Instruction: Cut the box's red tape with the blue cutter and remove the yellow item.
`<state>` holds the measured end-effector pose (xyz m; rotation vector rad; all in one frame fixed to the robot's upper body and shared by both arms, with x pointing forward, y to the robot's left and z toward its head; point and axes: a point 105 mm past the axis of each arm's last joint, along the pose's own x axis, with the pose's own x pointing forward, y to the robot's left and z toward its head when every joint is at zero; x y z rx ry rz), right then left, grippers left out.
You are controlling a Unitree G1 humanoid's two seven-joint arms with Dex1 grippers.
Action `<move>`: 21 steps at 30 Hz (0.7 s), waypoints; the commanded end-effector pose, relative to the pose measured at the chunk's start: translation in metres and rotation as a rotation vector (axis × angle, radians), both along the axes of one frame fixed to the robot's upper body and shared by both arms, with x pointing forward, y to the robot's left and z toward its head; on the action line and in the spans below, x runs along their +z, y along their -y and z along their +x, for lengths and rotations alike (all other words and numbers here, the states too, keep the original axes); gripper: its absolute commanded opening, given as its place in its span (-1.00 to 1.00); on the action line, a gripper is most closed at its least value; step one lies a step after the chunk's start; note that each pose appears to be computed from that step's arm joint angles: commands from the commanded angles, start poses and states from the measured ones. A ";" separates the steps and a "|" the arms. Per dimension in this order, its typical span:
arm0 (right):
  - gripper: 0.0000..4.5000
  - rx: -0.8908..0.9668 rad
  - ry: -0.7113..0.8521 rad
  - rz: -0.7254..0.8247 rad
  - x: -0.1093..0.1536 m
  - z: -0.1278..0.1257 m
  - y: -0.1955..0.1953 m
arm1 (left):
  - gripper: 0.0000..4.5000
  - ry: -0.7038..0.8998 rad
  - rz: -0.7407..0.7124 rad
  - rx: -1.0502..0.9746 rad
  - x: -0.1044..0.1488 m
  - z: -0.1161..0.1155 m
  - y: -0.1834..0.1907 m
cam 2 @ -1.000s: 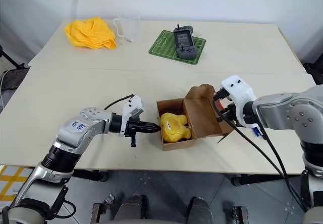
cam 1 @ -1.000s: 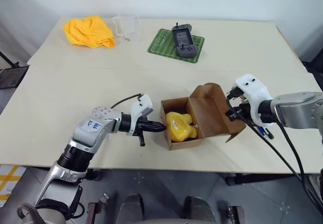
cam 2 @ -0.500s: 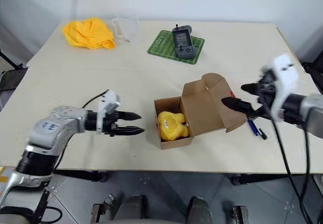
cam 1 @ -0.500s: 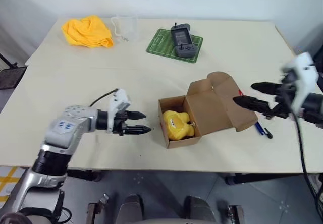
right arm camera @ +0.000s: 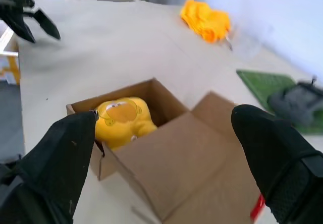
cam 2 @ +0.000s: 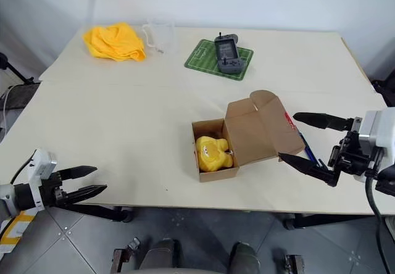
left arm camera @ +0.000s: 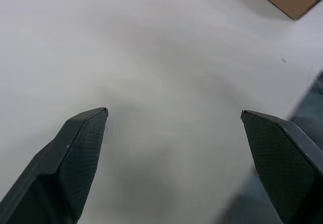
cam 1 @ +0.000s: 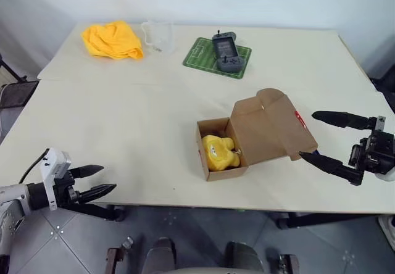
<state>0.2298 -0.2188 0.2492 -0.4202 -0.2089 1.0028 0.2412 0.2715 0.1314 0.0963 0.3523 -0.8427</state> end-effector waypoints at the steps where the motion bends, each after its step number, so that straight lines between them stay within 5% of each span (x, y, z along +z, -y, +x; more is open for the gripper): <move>1: 1.00 0.017 0.024 0.004 0.003 -0.003 -0.003 | 0.99 0.138 0.001 -0.133 0.039 0.013 0.036; 6: 1.00 0.048 -0.054 -0.021 0.000 -0.015 -0.006 | 0.99 0.172 0.081 -0.413 0.072 0.038 0.109; 9: 1.00 0.030 -0.085 -0.034 -0.003 -0.022 -0.005 | 0.99 0.031 0.103 -0.550 0.083 0.042 0.148; 13: 1.00 -0.042 -0.073 -0.019 -0.007 -0.026 -0.002 | 0.99 0.080 0.200 -0.602 0.097 0.069 0.191; 21: 1.00 -0.146 -0.058 0.023 -0.012 -0.041 -0.003 | 0.99 0.077 0.389 -0.709 0.071 0.083 0.256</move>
